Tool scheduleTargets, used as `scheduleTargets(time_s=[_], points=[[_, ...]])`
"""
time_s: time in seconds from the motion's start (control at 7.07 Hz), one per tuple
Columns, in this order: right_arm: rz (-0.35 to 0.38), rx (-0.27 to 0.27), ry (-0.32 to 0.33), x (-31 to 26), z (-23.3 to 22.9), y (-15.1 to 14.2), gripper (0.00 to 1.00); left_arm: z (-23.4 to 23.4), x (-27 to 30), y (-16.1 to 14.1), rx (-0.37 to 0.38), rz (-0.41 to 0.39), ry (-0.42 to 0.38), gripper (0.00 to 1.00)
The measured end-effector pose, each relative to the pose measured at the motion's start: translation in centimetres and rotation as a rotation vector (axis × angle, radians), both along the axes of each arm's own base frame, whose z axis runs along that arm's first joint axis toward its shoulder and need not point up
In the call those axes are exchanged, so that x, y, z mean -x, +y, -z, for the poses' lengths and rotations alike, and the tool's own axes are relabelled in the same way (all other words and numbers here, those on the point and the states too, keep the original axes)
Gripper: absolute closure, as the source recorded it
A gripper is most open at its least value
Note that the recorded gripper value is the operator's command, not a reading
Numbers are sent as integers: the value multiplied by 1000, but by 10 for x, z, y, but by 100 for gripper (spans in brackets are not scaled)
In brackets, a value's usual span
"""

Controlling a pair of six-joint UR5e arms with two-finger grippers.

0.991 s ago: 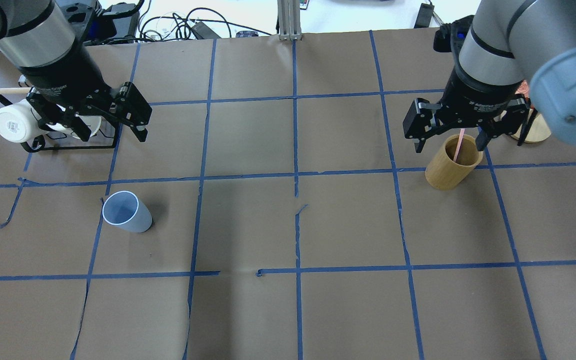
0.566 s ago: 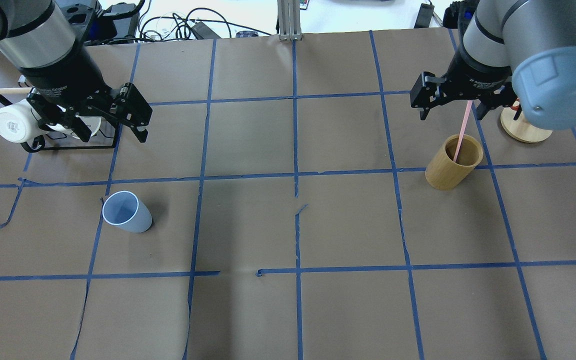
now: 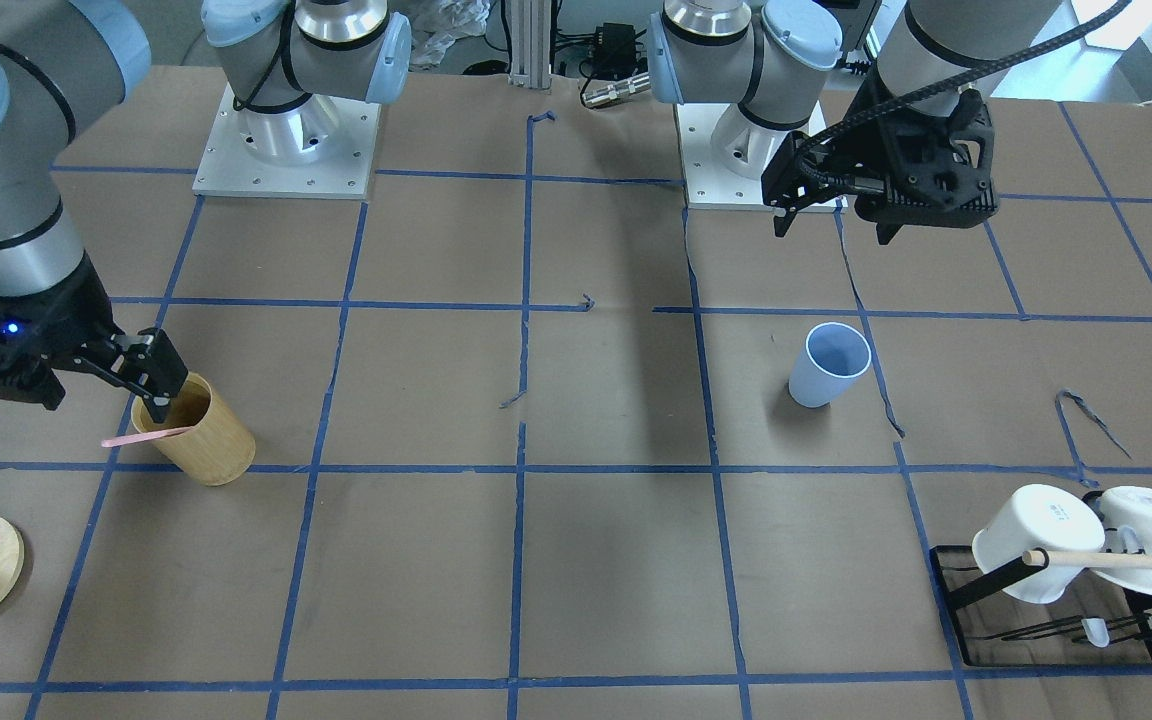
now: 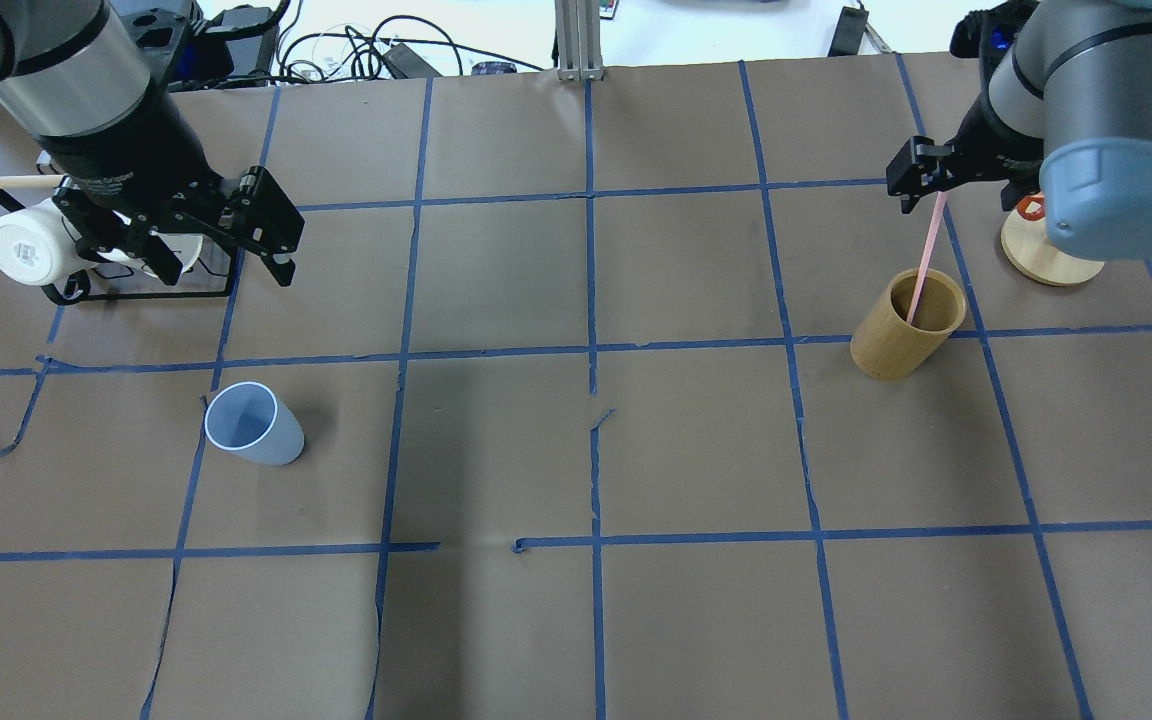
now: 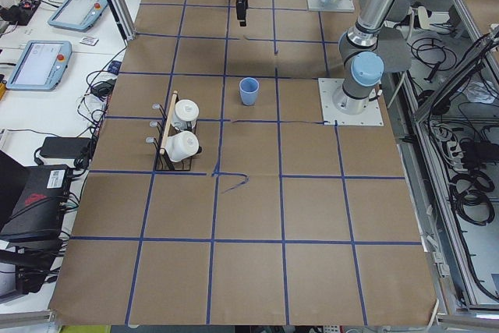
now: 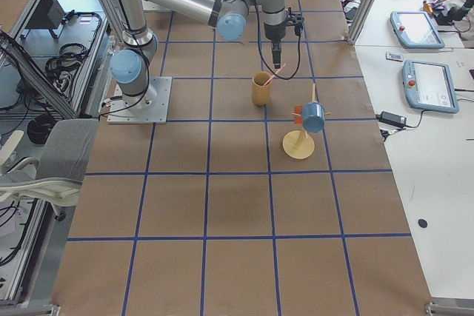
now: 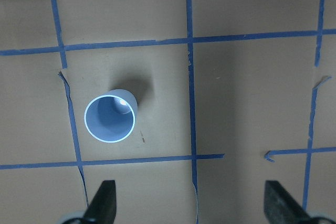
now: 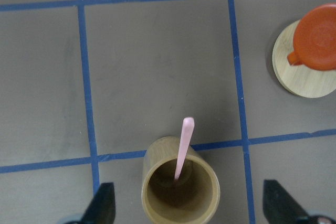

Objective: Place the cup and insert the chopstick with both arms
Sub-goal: 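Lift the pink chopstick up out of the bamboo cup with the right gripper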

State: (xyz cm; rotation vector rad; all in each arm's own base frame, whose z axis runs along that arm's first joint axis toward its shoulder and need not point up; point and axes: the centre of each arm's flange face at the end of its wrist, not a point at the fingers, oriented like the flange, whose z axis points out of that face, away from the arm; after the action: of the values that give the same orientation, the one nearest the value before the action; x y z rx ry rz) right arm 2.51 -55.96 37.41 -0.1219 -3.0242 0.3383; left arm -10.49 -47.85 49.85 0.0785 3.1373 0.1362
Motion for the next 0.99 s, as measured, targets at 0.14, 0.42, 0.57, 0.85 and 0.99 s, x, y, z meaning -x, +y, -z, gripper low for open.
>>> scheduleTargets(time_s=[0.14, 0.42, 0.57, 0.85, 0.99], points=[[0, 26, 1, 2, 16, -7, 38, 0, 0, 0, -1, 0, 0, 0], [0, 41, 1, 3, 27, -11, 60, 2, -1, 1, -4, 10, 1, 0], [0, 41, 1, 4, 28, -12, 60, 4, -2, 1, -8, 20, 2, 0], [2, 37, 0, 3, 28, -11, 59, 11, -15, 0, -21, 25, 7, 0], [2, 35, 0, 3, 27, -10, 59, 16, -25, -1, -28, 38, 12, 0]])
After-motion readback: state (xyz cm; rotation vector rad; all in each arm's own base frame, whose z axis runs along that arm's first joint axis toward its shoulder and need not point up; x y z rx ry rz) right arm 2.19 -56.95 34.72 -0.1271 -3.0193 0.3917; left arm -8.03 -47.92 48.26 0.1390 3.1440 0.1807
